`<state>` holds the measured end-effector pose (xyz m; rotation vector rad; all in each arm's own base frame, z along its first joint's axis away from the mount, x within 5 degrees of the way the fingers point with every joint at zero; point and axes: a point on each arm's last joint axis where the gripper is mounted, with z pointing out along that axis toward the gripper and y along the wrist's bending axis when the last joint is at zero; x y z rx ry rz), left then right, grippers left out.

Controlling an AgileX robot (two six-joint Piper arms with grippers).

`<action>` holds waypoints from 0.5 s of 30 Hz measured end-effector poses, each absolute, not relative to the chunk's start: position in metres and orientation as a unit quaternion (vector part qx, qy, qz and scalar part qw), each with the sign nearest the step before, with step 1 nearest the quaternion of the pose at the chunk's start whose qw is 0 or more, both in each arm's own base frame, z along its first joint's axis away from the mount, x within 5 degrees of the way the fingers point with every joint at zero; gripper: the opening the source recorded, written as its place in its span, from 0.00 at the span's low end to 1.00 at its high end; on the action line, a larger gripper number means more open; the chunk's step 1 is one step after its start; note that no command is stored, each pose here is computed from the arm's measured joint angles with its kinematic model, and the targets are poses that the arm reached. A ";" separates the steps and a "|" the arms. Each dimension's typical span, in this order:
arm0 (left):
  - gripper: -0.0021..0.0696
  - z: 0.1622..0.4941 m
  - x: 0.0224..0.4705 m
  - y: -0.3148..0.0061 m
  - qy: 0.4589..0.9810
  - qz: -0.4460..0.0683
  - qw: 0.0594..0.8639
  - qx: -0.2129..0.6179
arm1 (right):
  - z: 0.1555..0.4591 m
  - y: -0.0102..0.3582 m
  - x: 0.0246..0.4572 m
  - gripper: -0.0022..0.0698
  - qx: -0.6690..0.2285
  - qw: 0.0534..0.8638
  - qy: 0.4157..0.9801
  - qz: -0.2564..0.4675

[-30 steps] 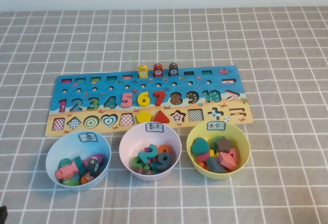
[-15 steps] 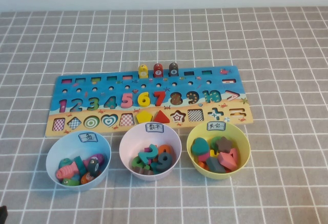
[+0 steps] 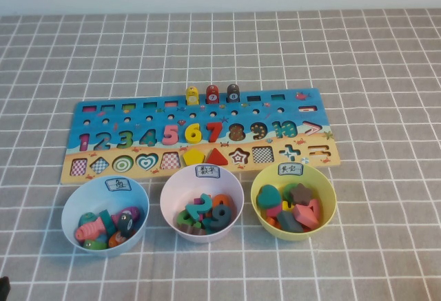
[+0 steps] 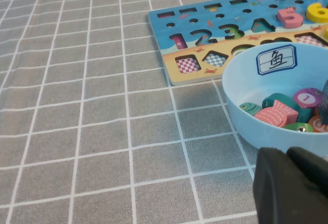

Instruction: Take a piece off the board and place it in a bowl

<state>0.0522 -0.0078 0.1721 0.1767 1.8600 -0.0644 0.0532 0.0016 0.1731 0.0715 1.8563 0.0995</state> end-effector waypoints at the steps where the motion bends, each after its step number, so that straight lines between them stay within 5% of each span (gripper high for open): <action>1: 0.03 0.172 0.052 -0.008 0.800 -0.028 0.594 0.076 | 0.173 0.002 0.053 0.01 0.026 0.596 0.801 0.042; 15: 0.03 0.172 0.052 -0.008 0.800 -0.028 0.594 0.076 | 0.173 0.007 0.053 0.01 0.004 0.594 0.802 0.057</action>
